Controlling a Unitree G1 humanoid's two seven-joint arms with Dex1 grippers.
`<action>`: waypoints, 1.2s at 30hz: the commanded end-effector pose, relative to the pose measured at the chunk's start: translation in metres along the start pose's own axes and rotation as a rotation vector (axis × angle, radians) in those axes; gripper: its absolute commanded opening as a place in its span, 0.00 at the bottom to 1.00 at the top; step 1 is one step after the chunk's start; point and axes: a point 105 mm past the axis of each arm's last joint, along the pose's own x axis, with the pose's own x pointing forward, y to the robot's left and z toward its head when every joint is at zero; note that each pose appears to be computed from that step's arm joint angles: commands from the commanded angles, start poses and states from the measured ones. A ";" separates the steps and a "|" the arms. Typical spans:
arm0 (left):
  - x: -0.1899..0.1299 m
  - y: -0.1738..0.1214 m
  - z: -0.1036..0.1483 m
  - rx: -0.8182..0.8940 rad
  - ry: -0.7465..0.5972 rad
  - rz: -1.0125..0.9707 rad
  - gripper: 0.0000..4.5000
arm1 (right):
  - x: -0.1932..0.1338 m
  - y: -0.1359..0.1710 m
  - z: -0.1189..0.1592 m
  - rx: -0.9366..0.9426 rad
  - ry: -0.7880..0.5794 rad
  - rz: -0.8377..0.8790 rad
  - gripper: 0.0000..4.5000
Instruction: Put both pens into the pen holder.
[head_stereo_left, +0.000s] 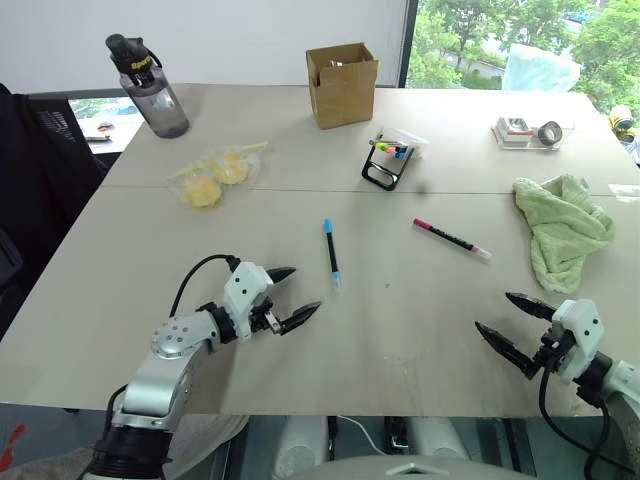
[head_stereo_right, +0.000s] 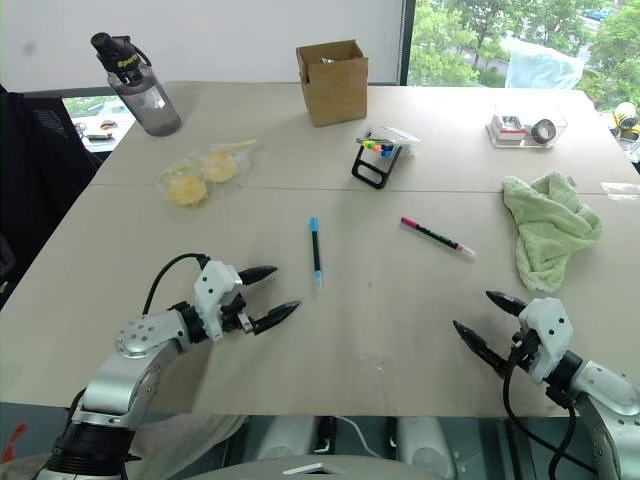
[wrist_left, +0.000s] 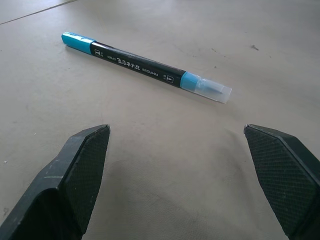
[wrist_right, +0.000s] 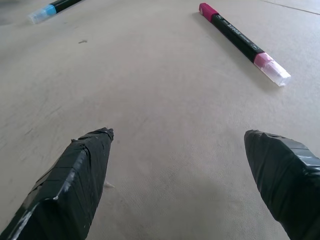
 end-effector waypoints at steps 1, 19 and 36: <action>-0.001 0.001 0.011 0.031 -0.036 0.009 0.99 | 0.000 0.001 0.004 -0.017 -0.015 0.013 1.00; -0.014 0.011 0.076 -0.072 -0.245 -0.165 0.99 | 0.066 -0.036 0.040 -0.065 -0.063 -0.035 1.00; -0.028 0.003 0.097 0.012 -0.160 -0.339 1.00 | 0.098 -0.054 0.026 0.031 0.095 0.104 0.28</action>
